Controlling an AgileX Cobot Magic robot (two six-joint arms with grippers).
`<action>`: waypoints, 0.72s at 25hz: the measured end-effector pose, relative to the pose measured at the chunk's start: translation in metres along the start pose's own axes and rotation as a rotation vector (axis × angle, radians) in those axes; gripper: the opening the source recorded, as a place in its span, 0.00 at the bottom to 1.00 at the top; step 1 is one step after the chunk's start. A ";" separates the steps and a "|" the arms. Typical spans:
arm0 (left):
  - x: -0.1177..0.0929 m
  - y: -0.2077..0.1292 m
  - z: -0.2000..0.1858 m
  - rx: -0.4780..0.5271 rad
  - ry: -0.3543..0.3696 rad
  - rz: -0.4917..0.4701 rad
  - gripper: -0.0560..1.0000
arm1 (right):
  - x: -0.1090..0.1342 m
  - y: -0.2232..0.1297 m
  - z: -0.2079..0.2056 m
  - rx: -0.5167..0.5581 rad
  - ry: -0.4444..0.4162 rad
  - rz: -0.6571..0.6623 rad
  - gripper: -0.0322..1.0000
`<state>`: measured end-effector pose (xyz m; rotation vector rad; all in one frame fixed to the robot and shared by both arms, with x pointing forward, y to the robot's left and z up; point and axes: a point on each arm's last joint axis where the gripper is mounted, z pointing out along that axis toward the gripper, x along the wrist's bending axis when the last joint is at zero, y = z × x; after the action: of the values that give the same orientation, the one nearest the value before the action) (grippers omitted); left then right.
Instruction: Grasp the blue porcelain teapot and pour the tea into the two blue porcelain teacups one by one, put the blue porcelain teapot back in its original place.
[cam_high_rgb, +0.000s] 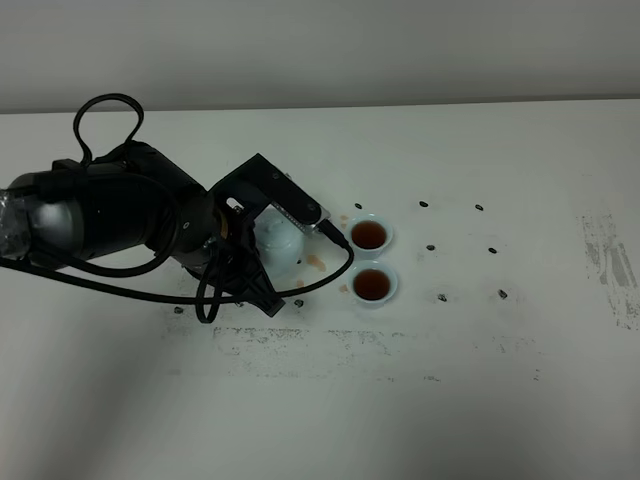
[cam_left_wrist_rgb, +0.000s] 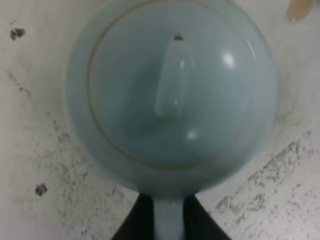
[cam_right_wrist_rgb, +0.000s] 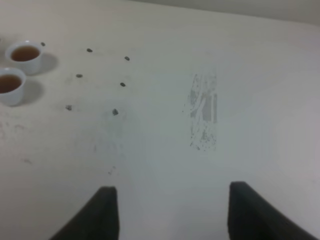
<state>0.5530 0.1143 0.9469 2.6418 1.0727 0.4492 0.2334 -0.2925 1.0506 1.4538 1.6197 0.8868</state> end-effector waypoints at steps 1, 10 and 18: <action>0.000 0.001 0.000 -0.015 0.001 -0.002 0.09 | 0.000 0.000 0.000 0.000 0.000 0.000 0.52; 0.001 0.012 -0.001 -0.128 0.007 -0.054 0.09 | 0.000 0.000 0.000 0.000 0.000 0.000 0.52; 0.006 0.005 0.021 -0.081 0.003 -0.074 0.09 | 0.000 0.000 0.000 0.000 0.000 0.000 0.52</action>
<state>0.5680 0.1125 0.9301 2.5225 1.1250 0.4705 0.2334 -0.2925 1.0506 1.4538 1.6197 0.8868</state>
